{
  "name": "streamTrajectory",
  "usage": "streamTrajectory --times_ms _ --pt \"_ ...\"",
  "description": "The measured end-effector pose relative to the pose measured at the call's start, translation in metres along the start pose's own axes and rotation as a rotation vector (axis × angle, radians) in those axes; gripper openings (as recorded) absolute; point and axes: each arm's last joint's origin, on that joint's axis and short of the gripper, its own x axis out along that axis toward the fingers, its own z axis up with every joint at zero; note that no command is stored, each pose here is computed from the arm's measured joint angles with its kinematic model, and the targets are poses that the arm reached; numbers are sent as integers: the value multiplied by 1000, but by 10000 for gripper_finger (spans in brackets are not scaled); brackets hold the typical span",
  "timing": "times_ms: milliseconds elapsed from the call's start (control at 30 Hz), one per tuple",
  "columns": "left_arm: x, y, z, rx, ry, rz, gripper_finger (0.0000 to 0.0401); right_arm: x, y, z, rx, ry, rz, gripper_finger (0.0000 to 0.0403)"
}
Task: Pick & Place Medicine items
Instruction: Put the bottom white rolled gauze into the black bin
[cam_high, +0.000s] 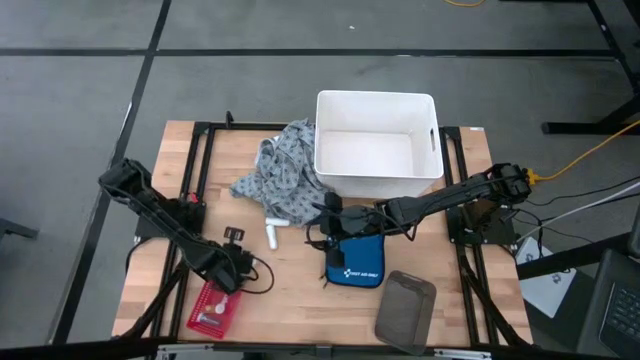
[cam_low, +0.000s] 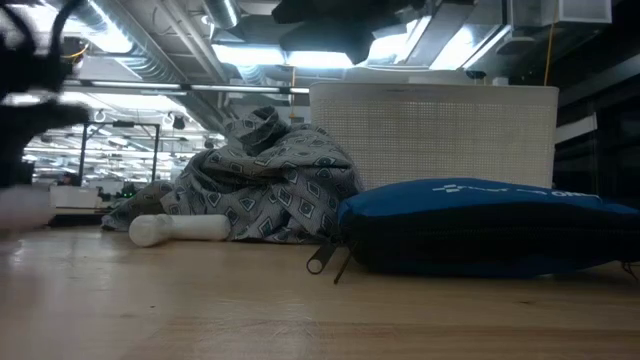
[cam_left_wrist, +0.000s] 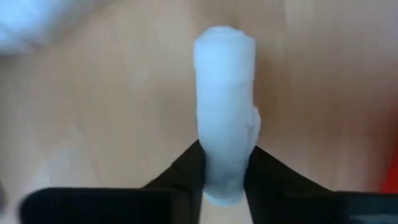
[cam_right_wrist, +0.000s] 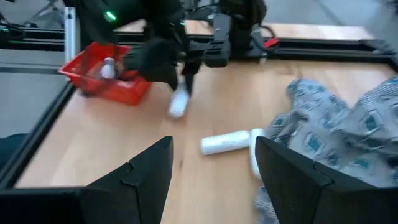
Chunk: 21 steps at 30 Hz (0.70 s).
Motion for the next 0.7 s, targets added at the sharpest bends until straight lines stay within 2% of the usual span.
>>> streamTrajectory --times_ms 100,200,333,467,700 --pt "-14 4 9 -17 -97 52 34 0 0 3 1 -30 -10 229" --pt "-30 13 18 -30 -224 152 14 0 0 6 -16 -62 -7 229" --pt "-55 25 27 -60 -442 323 24 0 1 7 -40 -70 -4 229" --pt "-83 34 33 -114 -677 447 33 -1 1 9 -62 -96 -4 229" --pt "-102 41 43 -142 -937 480 27 -7 12 31 -208 -335 1 229"
